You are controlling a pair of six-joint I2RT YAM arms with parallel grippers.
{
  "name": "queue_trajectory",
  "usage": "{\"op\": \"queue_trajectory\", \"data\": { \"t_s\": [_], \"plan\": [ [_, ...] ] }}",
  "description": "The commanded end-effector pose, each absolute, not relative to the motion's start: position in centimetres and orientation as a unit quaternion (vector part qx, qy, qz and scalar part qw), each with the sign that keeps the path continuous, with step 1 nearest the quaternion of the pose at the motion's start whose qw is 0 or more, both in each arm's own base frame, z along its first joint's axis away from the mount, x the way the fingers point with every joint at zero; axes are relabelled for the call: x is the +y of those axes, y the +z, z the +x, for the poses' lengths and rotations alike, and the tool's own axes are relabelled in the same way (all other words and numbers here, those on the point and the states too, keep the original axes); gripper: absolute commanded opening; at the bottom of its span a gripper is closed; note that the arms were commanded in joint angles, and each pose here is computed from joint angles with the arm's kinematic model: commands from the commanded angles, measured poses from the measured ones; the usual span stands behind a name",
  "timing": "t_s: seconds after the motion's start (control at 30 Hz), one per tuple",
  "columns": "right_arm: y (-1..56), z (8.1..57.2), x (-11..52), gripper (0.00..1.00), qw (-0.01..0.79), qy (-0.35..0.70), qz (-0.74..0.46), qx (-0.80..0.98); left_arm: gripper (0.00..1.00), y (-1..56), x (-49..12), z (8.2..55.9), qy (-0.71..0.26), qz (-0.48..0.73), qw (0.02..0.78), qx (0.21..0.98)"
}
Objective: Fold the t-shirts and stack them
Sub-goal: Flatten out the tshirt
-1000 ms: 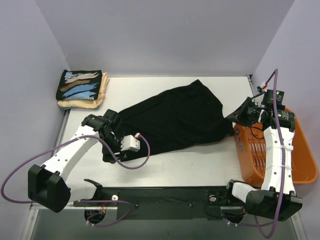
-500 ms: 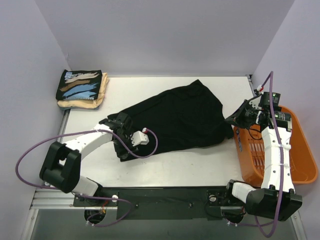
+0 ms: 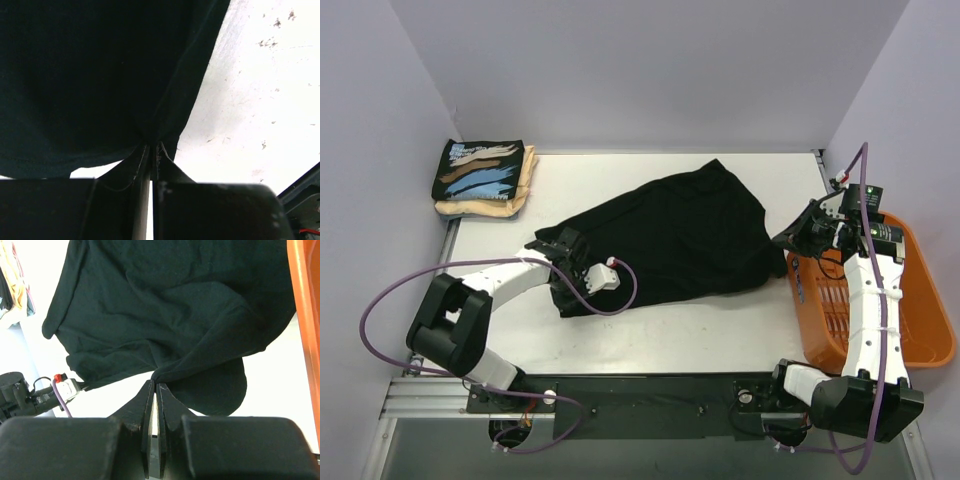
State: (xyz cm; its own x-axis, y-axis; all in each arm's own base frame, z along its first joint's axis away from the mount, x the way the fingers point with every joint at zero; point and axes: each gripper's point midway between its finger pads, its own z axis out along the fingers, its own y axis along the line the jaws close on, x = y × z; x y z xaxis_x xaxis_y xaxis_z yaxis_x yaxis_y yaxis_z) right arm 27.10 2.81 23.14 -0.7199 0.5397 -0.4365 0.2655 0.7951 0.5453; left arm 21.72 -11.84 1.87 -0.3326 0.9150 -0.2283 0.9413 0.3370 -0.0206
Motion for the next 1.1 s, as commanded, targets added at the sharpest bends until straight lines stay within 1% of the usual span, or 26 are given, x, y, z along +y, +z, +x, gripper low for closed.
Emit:
{"op": "queue_trajectory", "data": {
  "t_s": [0.0,0.03,0.1,0.2,0.33,0.37,0.4,0.43,0.5,0.53,0.6,0.67,0.7,0.73,0.77,0.8,0.83,0.87,0.9,0.93,0.97,1.07],
  "plan": [
    [24.0,27.5,2.4,0.00,0.320,0.225,0.215,0.895,0.21,4.4,-12.8,22.4,-0.088,0.582,0.117,0.800],
    [24.1,27.6,2.4,0.00,0.320,0.225,0.215,0.895,0.27,4.5,-12.9,22.5,-0.088,0.582,0.118,0.800],
    [24.0,27.6,2.4,0.00,0.318,0.224,0.215,0.896,0.31,4.6,-12.9,22.8,-0.087,0.580,0.122,0.800],
    [24.2,27.6,2.4,0.00,0.321,0.227,0.211,0.895,0.31,5.0,-12.7,23.7,-0.089,0.568,0.133,0.807],
    [24.3,27.3,2.3,0.00,0.326,0.225,0.211,0.894,0.24,4.4,-12.0,23.5,-0.090,0.568,0.114,0.810],
    [24.2,27.3,2.2,0.00,0.326,0.223,0.211,0.894,0.18,4.4,-12.0,23.4,-0.092,0.571,0.110,0.808],
    [24.2,27.3,2.2,0.00,0.326,0.224,0.211,0.894,0.15,4.2,-11.9,23.0,-0.097,0.572,0.104,0.808],
    [24.2,27.2,2.1,0.00,0.326,0.223,0.212,0.894,0.09,4.3,-12.0,22.9,-0.099,0.572,0.103,0.807],
    [24.1,27.1,2.1,0.00,0.327,0.223,0.212,0.894,0.00,4.8,-12.3,23.0,-0.103,0.569,0.108,0.809],
    [24.3,27.2,2.1,0.00,0.329,0.223,0.212,0.893,0.00,5.1,-12.4,23.0,-0.106,0.563,0.111,0.812],
    [25.0,27.2,1.8,0.00,0.338,0.223,0.215,0.889,0.00,7.2,-12.4,24.2,-0.095,0.547,0.141,0.819],
    [27.1,27.7,1.3,0.00,0.362,0.226,0.219,0.877,0.00,10.9,-11.9,27.0,-0.079,0.510,0.196,0.833],
    [28.3,27.9,1.2,0.00,0.376,0.226,0.218,0.872,0.00,14.7,-10.8,30.0,-0.062,0.476,0.252,0.840],
    [30.6,28.4,0.8,0.00,0.403,0.224,0.217,0.861,0.00,17.5,-10.3,31.4,-0.052,0.453,0.291,0.841],
    [32.3,28.7,0.6,0.00,0.423,0.221,0.215,0.852,0.00,21.9,-8.4,33.8,-0.025,0.420,0.344,0.839],
    [35.7,29.1,0.5,0.00,0.459,0.222,0.206,0.835,0.00,24.8,-7.5,34.8,-0.008,0.402,0.375,0.836],
    [37.4,29.1,0.7,0.00,0.476,0.227,0.200,0.826,0.00,29.5,-6.2,35.8,0.015,0.383,0.418,0.824],
    [40.8,29.1,0.8,0.00,0.510,0.230,0.187,0.807,0.00,31.2,-5.3,36.2,0.026,0.372,0.430,0.822],
    [42.2,29.1,1.0,0.00,0.521,0.235,0.182,0.800,0.00,34.8,-4.9,36.0,0.036,0.367,0.457,0.810],
    [45.4,28.5,1.3,0.00,0.555,0.236,0.168,0.780,0.00,35.8,-4.5,35.9,0.044,0.369,0.461,0.806],
    [47.0,28.1,1.4,0.00,0.573,0.236,0.161,0.768,0.00,38.3,-4.1,35.4,0.061,0.369,0.480,0.794],
    [52.8,25.7,2.0,0.00,0.639,0.226,0.134,0.723,0.00,43.3,-2.2,34.1,0.120,0.346,0.519,0.772]
  ]
}}
